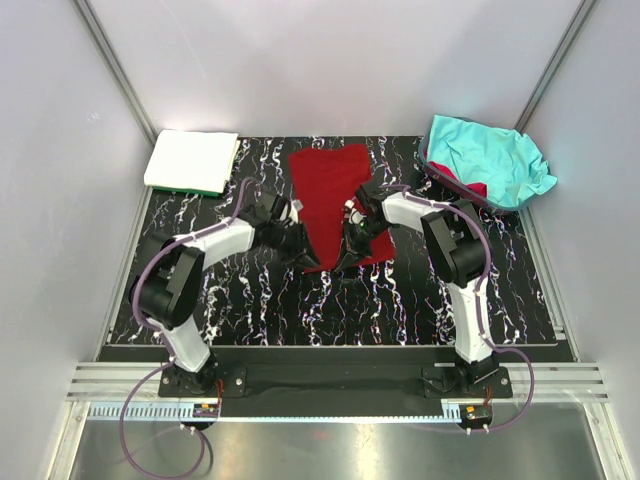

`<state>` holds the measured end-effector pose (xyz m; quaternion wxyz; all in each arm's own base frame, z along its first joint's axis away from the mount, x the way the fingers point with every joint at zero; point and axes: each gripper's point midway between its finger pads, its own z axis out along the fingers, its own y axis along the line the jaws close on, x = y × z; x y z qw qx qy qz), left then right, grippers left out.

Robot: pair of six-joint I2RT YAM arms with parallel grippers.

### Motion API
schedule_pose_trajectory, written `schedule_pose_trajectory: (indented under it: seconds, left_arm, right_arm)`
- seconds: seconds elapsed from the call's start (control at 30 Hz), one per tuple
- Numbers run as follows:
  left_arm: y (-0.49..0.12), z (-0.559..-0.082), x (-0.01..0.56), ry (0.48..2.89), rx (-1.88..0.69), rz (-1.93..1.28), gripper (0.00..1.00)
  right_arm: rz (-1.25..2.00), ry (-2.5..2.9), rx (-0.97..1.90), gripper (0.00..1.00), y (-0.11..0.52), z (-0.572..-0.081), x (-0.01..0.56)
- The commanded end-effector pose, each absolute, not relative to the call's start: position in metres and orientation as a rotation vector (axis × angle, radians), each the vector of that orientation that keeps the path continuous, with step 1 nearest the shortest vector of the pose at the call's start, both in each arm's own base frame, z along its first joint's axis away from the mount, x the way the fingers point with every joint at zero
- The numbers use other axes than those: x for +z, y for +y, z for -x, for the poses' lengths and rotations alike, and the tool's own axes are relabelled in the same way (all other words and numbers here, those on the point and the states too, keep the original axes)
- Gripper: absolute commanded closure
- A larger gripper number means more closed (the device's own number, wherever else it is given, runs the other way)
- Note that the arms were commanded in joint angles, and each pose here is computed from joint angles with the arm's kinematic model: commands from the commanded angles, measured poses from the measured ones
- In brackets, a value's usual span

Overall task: Fold and stack the t-shirts
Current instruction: Fold the tshirt

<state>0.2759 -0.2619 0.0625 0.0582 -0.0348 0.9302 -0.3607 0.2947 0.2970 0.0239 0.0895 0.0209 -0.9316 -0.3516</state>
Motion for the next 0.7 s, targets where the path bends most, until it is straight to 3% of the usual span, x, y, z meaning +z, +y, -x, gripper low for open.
schedule_pose_trajectory:
  seconds: [0.0,0.3,0.67]
  left_arm:
    - [-0.278,-0.304,0.119,2.644,-1.154,0.015,0.70]
    - [-0.276,-0.296,0.035,2.841,-1.111,0.112,0.77]
    - [-0.247,-0.274,-0.001,2.931,-0.964,0.146,0.78]
  right_arm:
    - [-0.079,-2.763,-1.078,0.94,0.306,-0.298,0.026]
    - [-0.081,-2.783,-1.035,0.94,0.302,-0.298,0.026]
    - [-0.049,-2.805,-1.004,0.94,0.278,-0.299,0.021]
